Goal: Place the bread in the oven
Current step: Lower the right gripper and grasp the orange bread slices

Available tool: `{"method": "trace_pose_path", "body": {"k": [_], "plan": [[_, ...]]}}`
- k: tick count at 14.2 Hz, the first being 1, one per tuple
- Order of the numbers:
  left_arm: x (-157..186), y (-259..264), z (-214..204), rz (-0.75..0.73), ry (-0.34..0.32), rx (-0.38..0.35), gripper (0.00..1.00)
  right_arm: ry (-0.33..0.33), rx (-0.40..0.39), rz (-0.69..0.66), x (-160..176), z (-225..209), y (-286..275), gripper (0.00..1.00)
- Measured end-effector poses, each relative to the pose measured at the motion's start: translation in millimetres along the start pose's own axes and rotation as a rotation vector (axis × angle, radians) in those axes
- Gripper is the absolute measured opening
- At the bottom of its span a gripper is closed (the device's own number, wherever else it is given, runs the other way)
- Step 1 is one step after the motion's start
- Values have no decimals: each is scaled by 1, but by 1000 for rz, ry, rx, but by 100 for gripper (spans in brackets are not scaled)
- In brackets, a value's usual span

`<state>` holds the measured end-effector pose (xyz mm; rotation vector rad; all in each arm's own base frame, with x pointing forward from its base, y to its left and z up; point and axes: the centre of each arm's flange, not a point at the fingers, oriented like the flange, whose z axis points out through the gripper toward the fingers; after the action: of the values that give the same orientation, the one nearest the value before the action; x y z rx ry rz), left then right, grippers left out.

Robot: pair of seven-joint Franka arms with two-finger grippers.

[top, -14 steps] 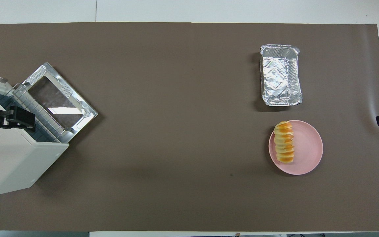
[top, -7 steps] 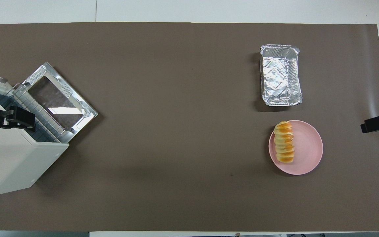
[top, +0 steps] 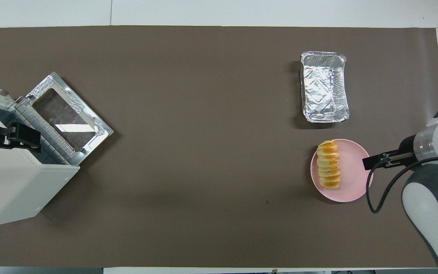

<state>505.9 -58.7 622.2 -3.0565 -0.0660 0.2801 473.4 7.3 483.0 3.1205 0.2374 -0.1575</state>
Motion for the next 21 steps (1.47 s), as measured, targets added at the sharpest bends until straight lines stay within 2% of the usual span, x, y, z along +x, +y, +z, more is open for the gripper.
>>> {"method": "trace_pose_path", "body": {"k": [6,13,21], "plan": [[0,0,0,0,0,0,100,34,-6,-24,-1,65,-13,100],[0,0,0,0,0,0,100,107,0,-38,6,130,-26,100],[0,0,0,0,0,0,100,126,10,-40,19,157,-45,100]]}}
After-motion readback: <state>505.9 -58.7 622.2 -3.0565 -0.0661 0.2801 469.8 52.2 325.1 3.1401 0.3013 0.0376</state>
